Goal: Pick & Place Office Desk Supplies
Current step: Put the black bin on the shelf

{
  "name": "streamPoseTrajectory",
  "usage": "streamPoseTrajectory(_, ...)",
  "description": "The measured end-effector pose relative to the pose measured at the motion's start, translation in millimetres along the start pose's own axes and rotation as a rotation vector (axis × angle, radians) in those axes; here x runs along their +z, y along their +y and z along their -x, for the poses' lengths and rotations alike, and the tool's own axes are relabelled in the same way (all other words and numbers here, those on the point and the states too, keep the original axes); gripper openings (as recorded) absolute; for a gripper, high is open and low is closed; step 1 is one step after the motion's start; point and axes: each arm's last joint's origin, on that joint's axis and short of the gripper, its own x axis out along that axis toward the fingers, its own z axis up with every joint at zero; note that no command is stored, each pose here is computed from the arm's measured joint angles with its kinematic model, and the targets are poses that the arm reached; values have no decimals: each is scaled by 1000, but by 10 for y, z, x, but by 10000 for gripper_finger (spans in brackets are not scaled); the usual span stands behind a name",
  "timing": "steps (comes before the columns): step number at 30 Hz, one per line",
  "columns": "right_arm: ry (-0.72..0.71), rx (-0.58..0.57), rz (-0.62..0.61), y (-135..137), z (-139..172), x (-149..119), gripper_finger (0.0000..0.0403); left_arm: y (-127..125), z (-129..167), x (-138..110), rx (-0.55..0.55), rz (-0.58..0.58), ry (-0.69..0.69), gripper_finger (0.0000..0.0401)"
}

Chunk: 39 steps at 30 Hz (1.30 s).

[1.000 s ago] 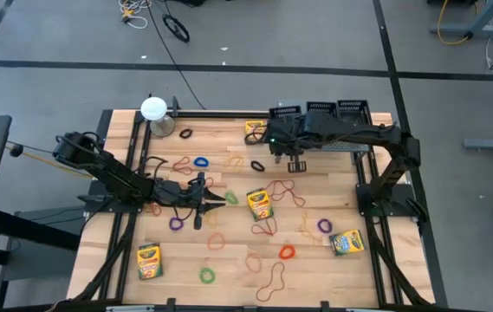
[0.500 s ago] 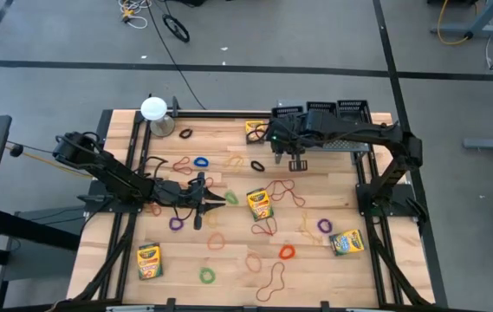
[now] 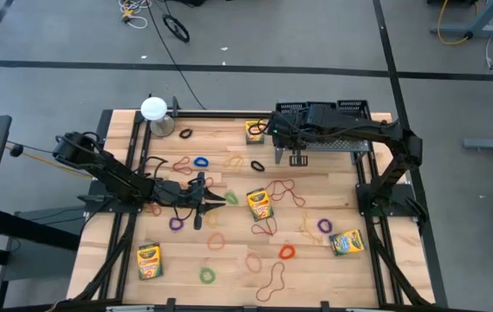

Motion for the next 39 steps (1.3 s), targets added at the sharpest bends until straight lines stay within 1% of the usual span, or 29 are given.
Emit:
streamPoseTrajectory(4,1,0,-4,0,0,-1,22,0,0,0,0,0,0,68)
streamPoseTrajectory(13,7,-18,-14,-5,0,-3,52,0,0,0,0,0,0,68)
streamPoseTrajectory(18,13,-22,-14,-6,0,-7,54,0,0,0,0,0,0,68)
streamPoseTrajectory(22,18,-33,-38,-8,0,-10,55,0,0,0,0,0,0,68)
streamPoseTrajectory(35,24,-46,-38,-11,-1,-12,55,0,0,0,0,0,0,68)
streamPoseTrajectory(39,27,-57,-42,-15,-1,-13,64,0,0,0,0,0,0,68)
